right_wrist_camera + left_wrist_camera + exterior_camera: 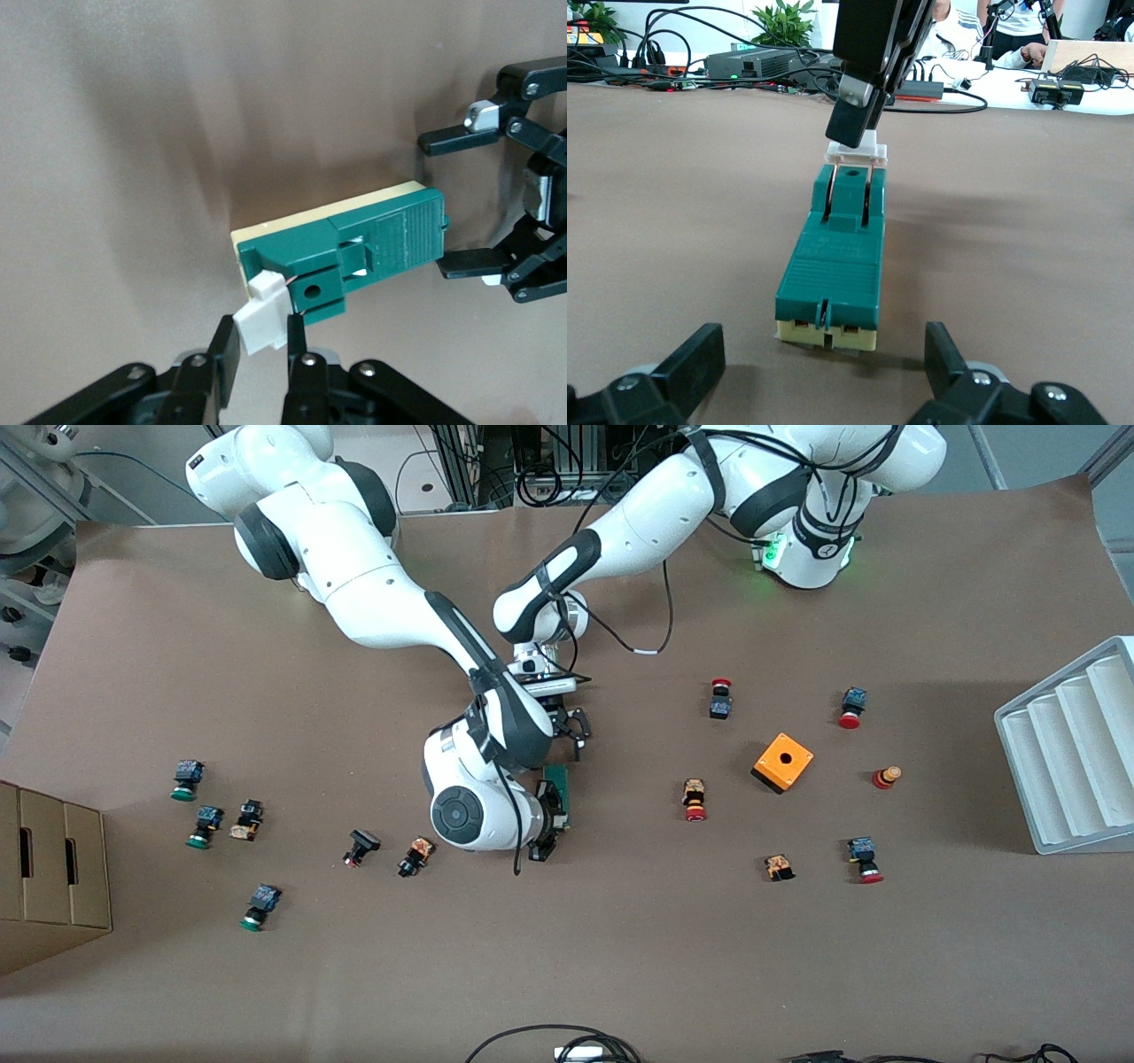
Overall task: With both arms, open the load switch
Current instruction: 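Push the white lever fully down onto the switch body with the right gripper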
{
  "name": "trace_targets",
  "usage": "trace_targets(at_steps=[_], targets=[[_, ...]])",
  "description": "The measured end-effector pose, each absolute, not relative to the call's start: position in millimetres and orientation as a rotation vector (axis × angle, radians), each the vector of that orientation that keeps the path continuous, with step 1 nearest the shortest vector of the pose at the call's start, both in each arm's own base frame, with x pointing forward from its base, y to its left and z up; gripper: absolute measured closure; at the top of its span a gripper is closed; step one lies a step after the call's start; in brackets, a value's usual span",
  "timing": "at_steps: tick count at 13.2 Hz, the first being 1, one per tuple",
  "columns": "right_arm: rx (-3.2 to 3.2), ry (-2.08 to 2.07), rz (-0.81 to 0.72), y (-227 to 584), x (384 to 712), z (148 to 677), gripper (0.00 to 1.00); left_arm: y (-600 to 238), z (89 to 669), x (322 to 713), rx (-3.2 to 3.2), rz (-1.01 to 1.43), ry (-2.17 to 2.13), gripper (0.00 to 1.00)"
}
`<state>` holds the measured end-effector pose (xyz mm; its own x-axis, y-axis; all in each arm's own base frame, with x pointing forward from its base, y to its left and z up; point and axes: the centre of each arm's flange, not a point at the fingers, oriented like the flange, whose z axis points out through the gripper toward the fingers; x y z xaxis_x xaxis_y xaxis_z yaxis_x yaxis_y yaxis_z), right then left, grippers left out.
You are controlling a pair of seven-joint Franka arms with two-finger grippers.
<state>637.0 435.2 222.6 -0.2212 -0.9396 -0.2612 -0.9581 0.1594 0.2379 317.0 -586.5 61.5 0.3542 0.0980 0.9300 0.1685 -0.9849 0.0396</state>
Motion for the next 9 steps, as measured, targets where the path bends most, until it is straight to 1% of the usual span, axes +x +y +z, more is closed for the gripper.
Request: trace_targets(at_steps=[9], targets=[[-1.948,2.348,0.567,440.8,622.2,233.0,0.71,-586.4,61.3,317.0,-2.532,-1.734,-0.249,0.0]])
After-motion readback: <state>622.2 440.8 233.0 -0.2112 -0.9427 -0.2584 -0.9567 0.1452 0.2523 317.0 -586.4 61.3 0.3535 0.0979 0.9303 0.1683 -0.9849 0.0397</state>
